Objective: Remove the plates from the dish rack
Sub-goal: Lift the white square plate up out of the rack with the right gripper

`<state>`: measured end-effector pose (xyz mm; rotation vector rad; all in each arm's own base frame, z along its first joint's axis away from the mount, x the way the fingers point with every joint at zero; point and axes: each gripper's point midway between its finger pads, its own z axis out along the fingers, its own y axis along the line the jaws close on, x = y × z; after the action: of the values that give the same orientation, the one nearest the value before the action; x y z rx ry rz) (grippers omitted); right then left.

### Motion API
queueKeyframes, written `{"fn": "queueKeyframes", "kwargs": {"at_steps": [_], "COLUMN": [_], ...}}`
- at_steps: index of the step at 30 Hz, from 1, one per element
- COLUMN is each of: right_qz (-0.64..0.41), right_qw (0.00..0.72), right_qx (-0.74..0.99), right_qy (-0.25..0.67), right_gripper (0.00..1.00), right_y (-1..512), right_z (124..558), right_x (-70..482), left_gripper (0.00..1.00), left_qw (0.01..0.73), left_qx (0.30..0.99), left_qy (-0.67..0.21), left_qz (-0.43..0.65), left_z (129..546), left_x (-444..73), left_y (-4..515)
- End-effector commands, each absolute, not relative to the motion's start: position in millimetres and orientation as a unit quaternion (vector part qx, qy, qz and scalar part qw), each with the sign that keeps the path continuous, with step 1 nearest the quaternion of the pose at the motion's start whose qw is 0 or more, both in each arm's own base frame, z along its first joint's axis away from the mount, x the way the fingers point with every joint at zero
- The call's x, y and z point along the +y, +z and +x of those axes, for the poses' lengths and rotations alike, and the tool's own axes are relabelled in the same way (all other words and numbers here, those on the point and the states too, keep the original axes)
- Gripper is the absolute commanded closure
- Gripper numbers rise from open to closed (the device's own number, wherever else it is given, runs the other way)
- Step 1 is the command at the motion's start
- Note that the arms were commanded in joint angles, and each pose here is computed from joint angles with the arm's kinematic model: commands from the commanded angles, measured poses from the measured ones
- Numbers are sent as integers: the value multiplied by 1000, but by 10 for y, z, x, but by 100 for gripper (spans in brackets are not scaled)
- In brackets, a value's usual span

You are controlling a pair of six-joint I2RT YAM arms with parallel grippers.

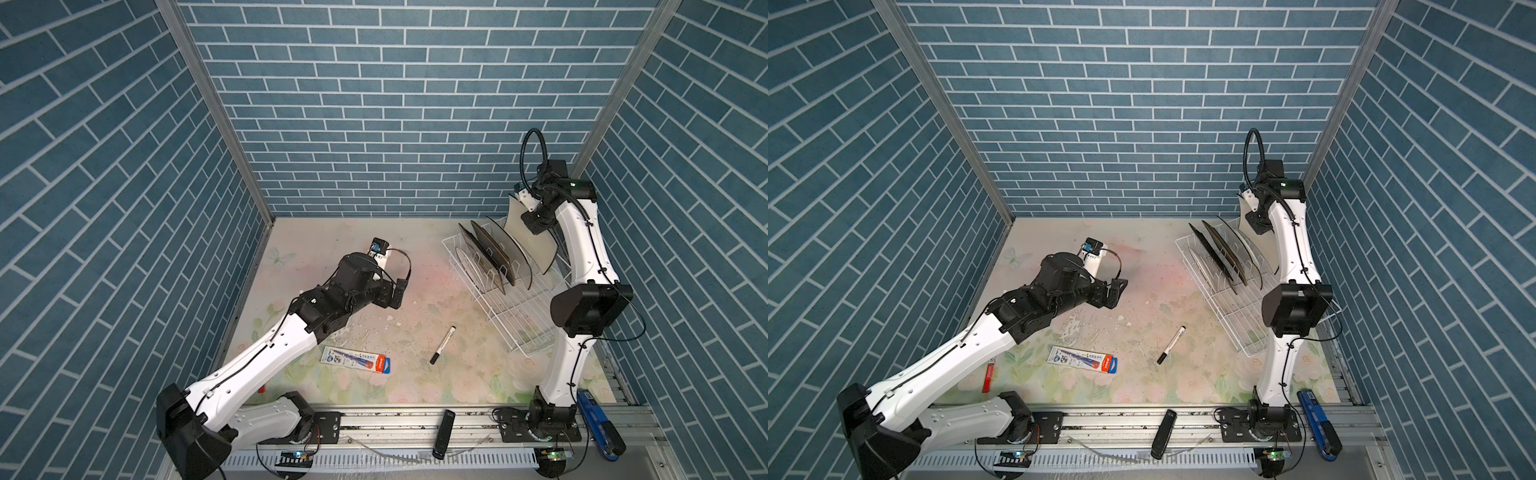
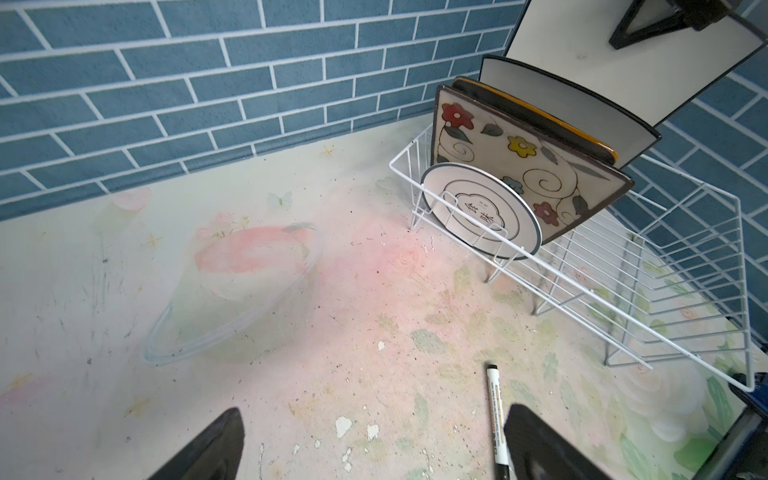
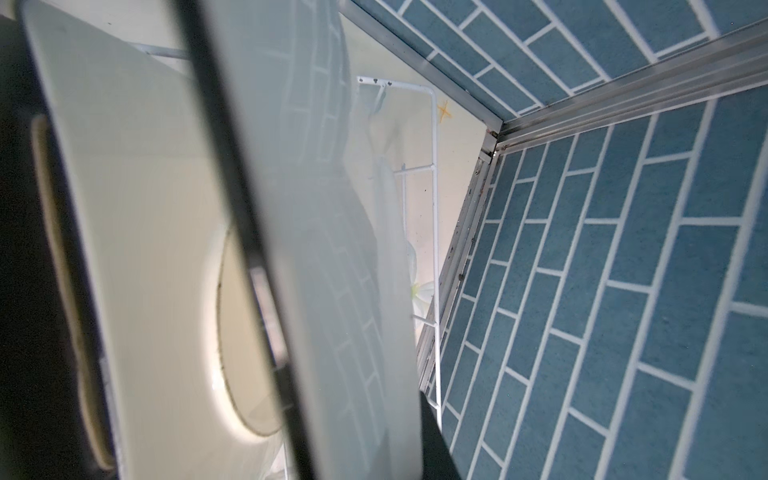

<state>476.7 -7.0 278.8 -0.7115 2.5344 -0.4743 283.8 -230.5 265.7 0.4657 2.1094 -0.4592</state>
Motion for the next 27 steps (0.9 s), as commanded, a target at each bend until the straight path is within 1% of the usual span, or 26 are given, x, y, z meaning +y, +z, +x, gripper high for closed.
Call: {"fn": "queueKeyframes", "kwargs": {"at_steps": [1,6,9,17,22,27], "right_qz": [-218,-197,-185,-161,-145,-132], "right_qw": [327,354,389,431,494,550], "right_qx": [896,879,864,847,814,785], "right_qy": [-205,-253,-261,-266,-271,-251], "right_gripper": [100,100,100,100,100,100], "right_y": [3560,3742,3926,4289,4585,4914], "right_z": [4640,4582,4480,4047,3709,3307], "right_x": [-101,-146,-134,-79,0,66], "left_gripper": [0,0,0,0,0,0], "left_qw": [443,440,437,428,416,416], "left_qx": [858,859,862,866,871,868], "left_qy": [-199,-202,-201,-215,-223,-245], "left_qz": [170,169,161,145,132,115], "left_z": [2787,2742,2729,2633,2544,2452], "left_x": [-2257,-2232,-2199,-2148,-2093,-2053], "left_y": [2607,2609,2582,2512,2381,2323]}}
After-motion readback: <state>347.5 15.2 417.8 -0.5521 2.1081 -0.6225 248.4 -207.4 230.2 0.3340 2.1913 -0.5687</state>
